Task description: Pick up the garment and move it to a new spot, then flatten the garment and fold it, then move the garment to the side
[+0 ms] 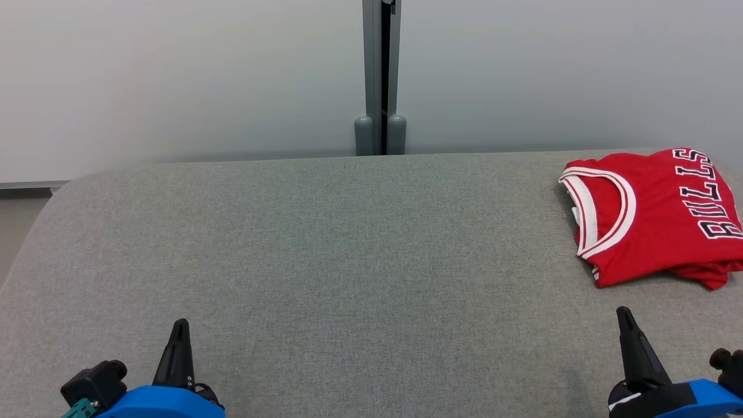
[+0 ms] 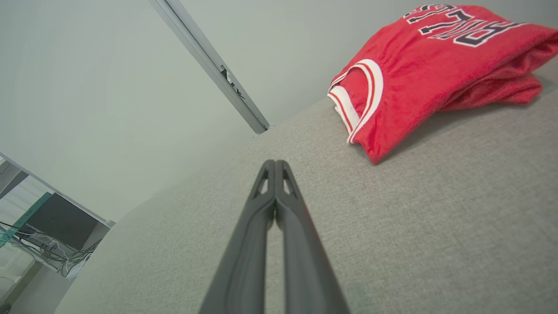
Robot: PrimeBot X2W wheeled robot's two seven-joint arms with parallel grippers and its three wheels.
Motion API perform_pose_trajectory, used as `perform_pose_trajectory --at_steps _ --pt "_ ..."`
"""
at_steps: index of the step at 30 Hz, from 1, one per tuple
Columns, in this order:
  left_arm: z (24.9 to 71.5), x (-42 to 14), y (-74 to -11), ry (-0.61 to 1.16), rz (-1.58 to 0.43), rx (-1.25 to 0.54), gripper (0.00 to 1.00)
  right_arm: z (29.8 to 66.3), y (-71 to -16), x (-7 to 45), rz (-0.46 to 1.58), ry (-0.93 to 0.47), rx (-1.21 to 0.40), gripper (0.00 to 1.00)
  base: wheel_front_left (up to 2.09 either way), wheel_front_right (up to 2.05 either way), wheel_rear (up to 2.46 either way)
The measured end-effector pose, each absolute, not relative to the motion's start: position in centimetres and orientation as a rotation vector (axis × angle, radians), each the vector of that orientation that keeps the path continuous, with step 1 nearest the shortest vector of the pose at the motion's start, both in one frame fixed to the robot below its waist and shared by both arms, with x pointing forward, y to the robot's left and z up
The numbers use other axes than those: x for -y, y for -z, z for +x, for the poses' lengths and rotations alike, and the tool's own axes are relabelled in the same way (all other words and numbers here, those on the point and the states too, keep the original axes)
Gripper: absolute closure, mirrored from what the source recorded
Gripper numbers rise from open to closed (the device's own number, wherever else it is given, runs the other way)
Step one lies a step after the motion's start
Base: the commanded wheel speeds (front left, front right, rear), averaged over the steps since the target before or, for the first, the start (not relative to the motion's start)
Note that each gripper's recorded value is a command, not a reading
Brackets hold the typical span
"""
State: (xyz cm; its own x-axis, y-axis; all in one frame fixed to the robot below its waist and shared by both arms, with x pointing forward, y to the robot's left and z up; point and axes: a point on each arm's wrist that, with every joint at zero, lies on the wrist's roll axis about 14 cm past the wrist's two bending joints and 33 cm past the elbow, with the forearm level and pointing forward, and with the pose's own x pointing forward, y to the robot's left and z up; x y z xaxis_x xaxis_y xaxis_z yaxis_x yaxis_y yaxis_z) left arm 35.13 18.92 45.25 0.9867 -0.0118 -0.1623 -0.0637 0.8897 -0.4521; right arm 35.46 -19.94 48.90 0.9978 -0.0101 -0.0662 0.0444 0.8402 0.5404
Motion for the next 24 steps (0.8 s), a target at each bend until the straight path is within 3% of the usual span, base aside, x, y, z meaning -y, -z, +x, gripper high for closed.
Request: perform_pose_trajectory --at_steps 24 --pt "36.4 -19.5 -46.3 -0.073 -0.834 -0.145 1.00 36.6 -49.2 19.9 0.900 0.037 -0.050 1.00 0.00 0.00 0.00"
